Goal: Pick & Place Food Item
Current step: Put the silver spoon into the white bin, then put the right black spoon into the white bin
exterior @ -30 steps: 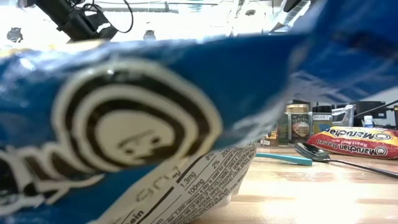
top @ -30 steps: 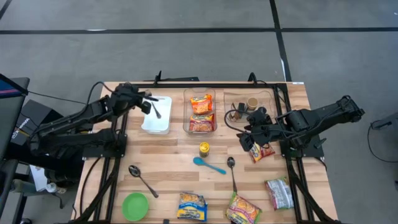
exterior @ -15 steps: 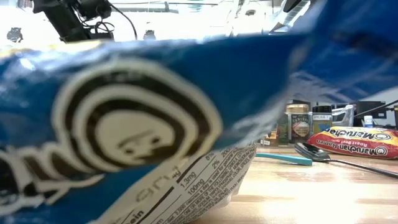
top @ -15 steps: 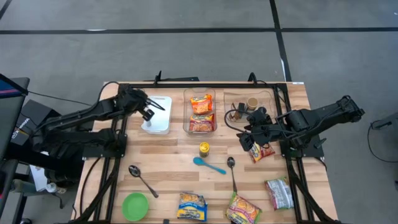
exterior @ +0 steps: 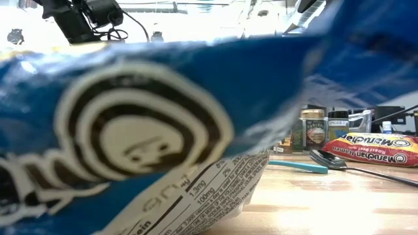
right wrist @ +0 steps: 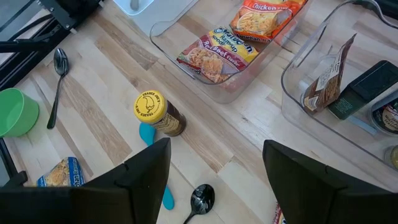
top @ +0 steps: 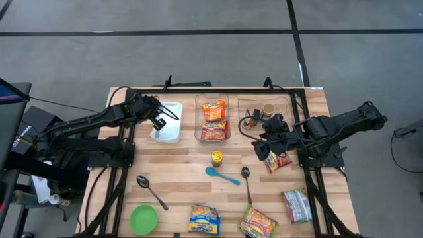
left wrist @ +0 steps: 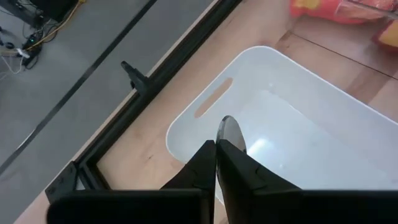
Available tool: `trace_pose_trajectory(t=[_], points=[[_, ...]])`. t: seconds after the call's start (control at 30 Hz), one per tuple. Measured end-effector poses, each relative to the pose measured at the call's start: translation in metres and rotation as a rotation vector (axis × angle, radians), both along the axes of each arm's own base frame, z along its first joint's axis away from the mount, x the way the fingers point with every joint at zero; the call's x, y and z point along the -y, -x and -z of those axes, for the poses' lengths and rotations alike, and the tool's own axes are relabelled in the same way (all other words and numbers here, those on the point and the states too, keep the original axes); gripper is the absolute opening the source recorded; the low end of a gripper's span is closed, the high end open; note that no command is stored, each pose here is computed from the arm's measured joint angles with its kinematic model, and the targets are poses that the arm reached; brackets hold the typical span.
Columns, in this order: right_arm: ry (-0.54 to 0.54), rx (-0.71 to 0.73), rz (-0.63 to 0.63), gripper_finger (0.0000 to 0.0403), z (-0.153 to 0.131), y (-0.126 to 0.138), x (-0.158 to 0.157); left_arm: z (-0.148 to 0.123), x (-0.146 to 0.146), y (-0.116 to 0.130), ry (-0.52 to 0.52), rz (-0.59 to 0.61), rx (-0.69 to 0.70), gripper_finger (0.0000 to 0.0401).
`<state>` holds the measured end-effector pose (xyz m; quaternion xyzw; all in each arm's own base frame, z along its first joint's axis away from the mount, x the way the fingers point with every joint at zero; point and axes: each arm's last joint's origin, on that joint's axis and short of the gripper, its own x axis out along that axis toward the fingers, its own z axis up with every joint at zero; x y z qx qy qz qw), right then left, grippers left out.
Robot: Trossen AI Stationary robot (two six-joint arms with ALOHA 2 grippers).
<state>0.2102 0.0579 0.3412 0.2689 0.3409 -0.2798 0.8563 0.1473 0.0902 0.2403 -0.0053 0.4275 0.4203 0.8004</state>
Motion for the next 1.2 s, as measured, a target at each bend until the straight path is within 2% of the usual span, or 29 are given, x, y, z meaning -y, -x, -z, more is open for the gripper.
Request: trace_pose_trajectory(t=[0.47,0.77,1.07,1.2], points=[[0.0,0.0,-0.001,0.0249,0.0,0.0,-0.0001,0.0003,0.0008,-0.0007,0.026,0.024,0.015,0.001],[0.0,0.0,-0.001,0.0249,0.0,0.0,0.0,-0.0012,0.0009,-0.0044,0.052,0.065,0.071,0.0012],[0.0,0.0,-0.001,0.0249,0.0,0.0,-0.0001,-0.0013,0.0016,-0.0056,0.065,0.122,0.067,0.0065],[0.0,0.0,-0.001,0.0249,0.0,0.0,-0.0001,-0.0024,0.001,-0.0068,0.073,0.087,0.116,0.0081]])
